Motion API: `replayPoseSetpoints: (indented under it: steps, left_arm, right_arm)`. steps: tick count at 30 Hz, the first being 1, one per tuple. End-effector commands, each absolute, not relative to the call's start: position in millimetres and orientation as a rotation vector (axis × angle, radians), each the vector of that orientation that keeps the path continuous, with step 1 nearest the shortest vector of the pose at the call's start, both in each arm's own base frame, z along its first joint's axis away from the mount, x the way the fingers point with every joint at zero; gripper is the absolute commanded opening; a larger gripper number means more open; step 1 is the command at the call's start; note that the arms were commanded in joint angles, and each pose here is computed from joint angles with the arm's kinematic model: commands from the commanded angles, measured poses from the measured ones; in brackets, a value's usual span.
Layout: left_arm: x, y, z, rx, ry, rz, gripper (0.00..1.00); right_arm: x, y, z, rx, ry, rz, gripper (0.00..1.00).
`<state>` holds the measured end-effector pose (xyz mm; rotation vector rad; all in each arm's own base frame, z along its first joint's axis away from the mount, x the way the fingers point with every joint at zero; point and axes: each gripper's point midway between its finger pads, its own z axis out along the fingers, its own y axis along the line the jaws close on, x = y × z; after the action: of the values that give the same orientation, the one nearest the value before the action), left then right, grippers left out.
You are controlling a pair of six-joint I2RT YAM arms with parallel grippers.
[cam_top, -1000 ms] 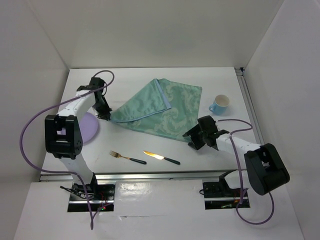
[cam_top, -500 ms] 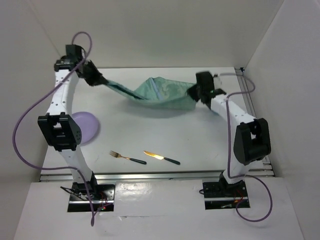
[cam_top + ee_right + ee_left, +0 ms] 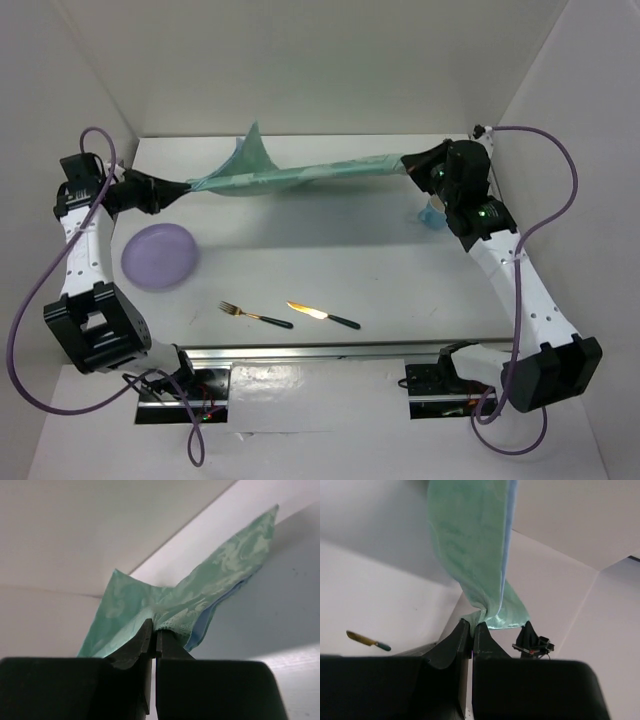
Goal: Set the dinner table for one person
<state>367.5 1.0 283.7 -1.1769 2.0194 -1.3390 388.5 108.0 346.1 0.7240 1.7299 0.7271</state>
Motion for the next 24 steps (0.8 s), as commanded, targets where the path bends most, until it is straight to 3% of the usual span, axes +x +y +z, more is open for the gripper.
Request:
replayPoseSetpoints:
  steps: [1,8,18,24]
  left_arm:
    - [370,6,294,-1.139,1.958,-1.376,0.00]
    - [375,8,340,-0.989,1.936,-1.337,0.00]
    - [353,-8,444,-0.657,1.770,-1.322,0.00]
    - [359,-3,472,-0.591,1.720,-1.262,0.00]
  right_arm:
    - [385,90,327,0.757,1.760,0.633,0.00]
    - [384,100,365,0.659,1.730,0.688,0.00]
    - [358,105,476,0.485,1.541,0.762,0.00]
    - [372,110,492,0.414,1.546,0.728,0.00]
